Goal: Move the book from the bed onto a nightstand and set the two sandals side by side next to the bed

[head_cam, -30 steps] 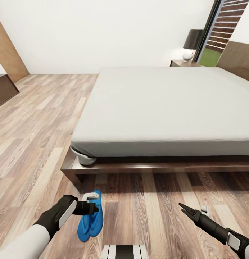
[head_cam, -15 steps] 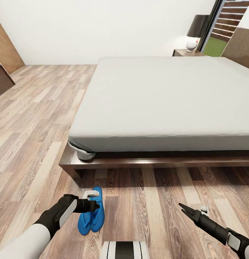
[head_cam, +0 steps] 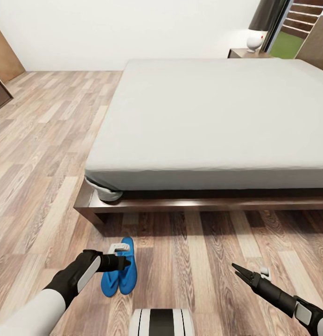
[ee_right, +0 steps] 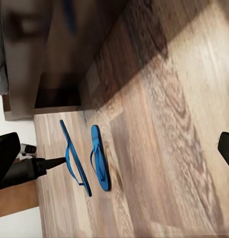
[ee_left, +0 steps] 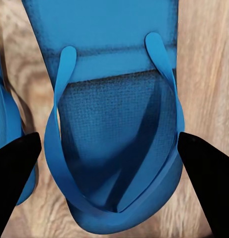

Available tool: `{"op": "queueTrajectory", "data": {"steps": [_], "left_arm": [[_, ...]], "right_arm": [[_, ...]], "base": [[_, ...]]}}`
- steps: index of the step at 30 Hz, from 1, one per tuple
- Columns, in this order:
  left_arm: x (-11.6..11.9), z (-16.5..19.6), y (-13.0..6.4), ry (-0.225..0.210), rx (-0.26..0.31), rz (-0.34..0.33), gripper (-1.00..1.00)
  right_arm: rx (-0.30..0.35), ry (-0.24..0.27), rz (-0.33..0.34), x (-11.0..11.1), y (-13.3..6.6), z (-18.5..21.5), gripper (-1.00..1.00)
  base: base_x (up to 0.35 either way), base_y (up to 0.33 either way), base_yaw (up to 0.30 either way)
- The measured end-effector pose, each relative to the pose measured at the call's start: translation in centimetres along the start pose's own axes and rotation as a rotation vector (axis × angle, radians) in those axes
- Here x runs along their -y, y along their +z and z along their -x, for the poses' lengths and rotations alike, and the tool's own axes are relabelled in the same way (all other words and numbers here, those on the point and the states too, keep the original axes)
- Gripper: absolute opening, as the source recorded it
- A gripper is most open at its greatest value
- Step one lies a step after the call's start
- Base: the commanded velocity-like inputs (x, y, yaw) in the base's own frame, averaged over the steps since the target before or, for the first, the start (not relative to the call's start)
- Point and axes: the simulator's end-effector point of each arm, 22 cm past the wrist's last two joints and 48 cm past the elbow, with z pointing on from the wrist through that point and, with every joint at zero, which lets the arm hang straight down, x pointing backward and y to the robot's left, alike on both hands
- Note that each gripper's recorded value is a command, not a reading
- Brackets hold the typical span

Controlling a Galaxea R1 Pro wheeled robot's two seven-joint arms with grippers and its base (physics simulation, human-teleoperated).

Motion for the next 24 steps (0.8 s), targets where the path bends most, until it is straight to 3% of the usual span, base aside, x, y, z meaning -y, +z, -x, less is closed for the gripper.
{"op": "queueTrajectory", "data": {"steps": [12,24], "left_arm": [[-0.9,-1.6,2.0,0.026,-0.036,0.021,-1.0],[-1.1,-2.7,3.7,0.022,-0.06,0.013,-1.0]], "right_arm": [[-0.005,0.035,-0.027,2.0,0.1,-0.9,1.0],[-0.021,0.022,-0.029,3.4,0.6,-1.9,1.0]], "base": [[0.0,0.0,0.0],[0.0,0.0,0.0]]}}
